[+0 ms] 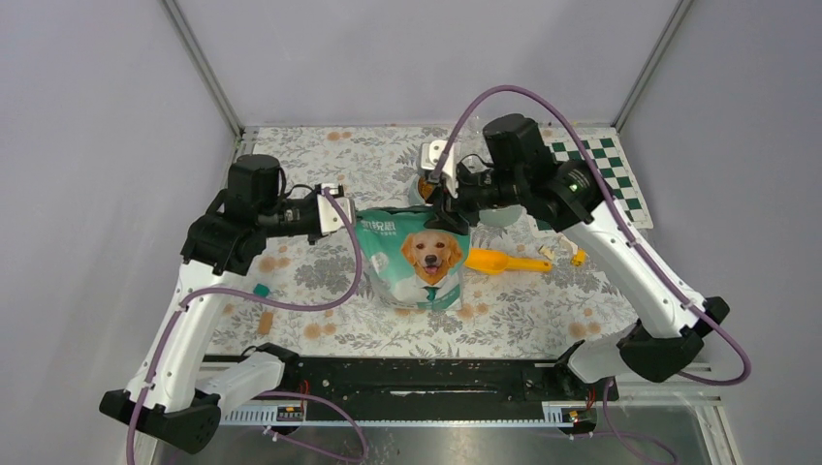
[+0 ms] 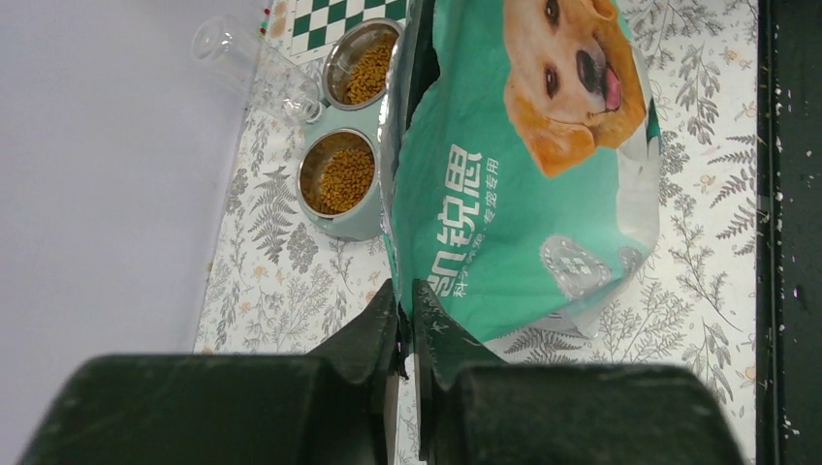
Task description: Serve the pet food
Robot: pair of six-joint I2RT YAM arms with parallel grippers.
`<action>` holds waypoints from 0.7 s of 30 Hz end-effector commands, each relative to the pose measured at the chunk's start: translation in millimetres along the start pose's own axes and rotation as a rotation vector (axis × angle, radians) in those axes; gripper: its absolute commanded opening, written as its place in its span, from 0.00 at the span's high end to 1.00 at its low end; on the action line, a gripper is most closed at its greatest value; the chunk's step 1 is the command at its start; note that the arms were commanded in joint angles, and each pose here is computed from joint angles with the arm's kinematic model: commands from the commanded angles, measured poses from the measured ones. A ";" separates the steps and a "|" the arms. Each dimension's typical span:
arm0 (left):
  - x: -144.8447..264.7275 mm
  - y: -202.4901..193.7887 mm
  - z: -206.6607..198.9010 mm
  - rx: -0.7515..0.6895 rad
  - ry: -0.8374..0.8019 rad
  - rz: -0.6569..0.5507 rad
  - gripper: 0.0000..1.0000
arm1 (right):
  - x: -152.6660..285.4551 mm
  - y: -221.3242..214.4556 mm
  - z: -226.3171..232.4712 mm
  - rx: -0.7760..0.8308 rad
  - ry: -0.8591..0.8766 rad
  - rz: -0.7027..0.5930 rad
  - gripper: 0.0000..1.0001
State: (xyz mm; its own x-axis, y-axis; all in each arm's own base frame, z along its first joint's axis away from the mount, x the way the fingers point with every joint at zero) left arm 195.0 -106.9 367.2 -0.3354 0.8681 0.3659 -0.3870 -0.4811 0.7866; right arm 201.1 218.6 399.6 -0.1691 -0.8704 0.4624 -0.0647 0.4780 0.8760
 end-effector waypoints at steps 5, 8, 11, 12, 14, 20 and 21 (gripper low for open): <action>11.1 17.4 3.4 -0.087 -0.005 -0.031 1.00 | -31.9 23.8 3.0 0.065 0.054 0.048 0.45; 10.7 20.6 4.0 -0.085 -0.015 -0.052 1.00 | -46.6 31.3 0.4 0.075 0.069 0.046 0.48; 11.5 23.2 5.3 -0.095 -0.020 -0.058 1.00 | -56.1 37.5 1.4 0.080 0.105 0.046 0.53; 12.1 23.6 4.9 -0.094 -0.028 -0.055 1.00 | -59.2 38.5 1.7 0.080 0.116 0.051 0.56; 13.2 25.9 5.3 -0.097 -0.043 -0.055 1.00 | -64.3 39.0 3.4 0.083 0.139 0.064 0.59; 14.9 27.8 7.9 -0.097 -0.079 -0.081 1.00 | -75.9 39.7 5.9 0.075 0.171 0.056 0.66; 15.7 27.6 8.4 -0.098 -0.079 -0.090 1.00 | -77.0 39.5 6.1 0.071 0.174 0.057 0.67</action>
State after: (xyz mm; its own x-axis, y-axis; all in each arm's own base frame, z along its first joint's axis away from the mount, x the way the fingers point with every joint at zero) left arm 191.5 -106.5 374.0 -0.2562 0.8702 0.4208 -0.3863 -0.4913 0.7807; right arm 210.9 300.2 388.0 -0.0284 -0.8279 0.5602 -0.1117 0.5596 0.8212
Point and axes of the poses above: each gripper's point midway between its finger pads, its own x axis back along the fingers, its own z axis along the line the jaws close on, y = z × x, the point moved 9 cm from there along x, back along the fingers, and after that the axes turned 3 degrees about -x, right-handed, at the moved point
